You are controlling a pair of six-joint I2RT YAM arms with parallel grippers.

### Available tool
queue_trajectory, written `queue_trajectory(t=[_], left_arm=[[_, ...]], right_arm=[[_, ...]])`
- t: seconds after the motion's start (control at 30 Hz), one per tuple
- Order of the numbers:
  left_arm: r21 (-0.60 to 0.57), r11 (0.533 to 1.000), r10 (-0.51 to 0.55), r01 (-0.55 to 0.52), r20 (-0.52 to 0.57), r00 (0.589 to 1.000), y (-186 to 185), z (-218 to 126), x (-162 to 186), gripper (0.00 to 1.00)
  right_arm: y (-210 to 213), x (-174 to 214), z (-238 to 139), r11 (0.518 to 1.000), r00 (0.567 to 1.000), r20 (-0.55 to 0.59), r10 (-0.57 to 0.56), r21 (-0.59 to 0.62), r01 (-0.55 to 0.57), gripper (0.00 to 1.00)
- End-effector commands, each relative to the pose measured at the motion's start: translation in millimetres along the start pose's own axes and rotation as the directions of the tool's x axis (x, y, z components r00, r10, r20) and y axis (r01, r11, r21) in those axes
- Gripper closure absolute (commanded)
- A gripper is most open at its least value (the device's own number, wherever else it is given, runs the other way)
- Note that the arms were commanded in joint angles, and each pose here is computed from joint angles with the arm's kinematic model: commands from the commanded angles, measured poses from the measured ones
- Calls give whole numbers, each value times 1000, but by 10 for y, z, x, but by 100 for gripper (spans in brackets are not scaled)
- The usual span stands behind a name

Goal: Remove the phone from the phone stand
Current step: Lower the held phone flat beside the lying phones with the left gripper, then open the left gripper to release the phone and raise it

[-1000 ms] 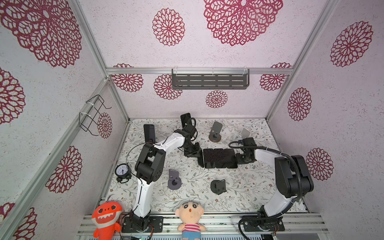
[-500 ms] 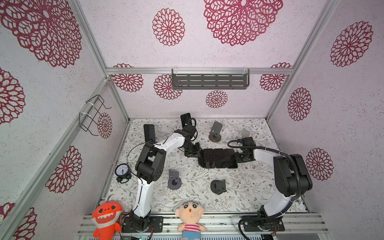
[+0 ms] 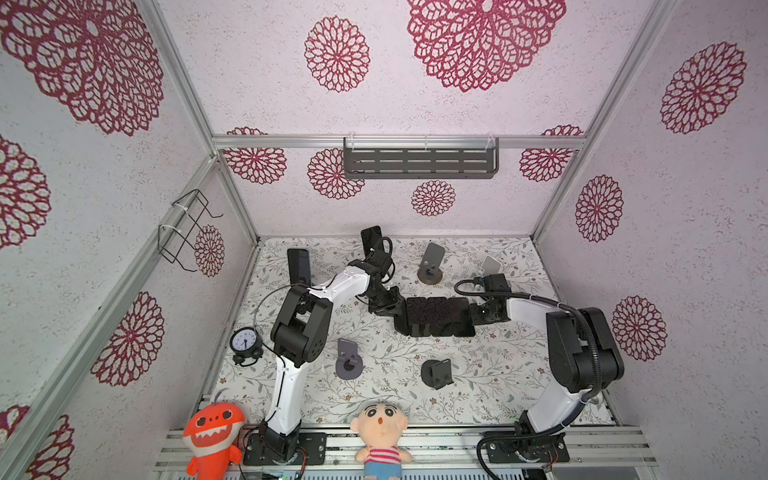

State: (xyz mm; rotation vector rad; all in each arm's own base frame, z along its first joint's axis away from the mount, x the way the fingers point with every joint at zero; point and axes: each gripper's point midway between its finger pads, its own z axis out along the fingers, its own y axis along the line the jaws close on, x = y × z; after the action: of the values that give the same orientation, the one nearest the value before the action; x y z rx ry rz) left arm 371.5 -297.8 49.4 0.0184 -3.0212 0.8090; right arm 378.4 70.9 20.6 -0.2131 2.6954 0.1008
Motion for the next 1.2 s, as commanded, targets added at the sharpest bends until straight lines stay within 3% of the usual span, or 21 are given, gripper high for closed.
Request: queue_trajectory(t=[0.0, 0.63, 0.9, 1.1, 1.17], left_arm=[[-20, 1000, -4, 4, -23, 1000, 95, 123, 48, 73], [-132, 991, -35, 31, -25, 999, 363, 226, 51, 56], [-131, 991, -34, 30, -28, 999, 363, 238, 59, 35], [-139, 990, -24, 21, -19, 1000, 346, 188, 62, 32], [-140, 990, -20, 19, -11, 1000, 331, 150, 47, 25]], right_arm=[[31, 195, 85, 1000, 997, -83, 12, -10, -13, 93], [11, 196, 63, 1000, 997, -82, 0, 1, 0, 92], [4, 203, 50, 1000, 997, -82, -1, 8, 2, 89], [4, 218, 65, 1000, 996, -86, 4, 7, -3, 85], [0, 203, 58, 1000, 997, -83, 7, 11, -6, 83]])
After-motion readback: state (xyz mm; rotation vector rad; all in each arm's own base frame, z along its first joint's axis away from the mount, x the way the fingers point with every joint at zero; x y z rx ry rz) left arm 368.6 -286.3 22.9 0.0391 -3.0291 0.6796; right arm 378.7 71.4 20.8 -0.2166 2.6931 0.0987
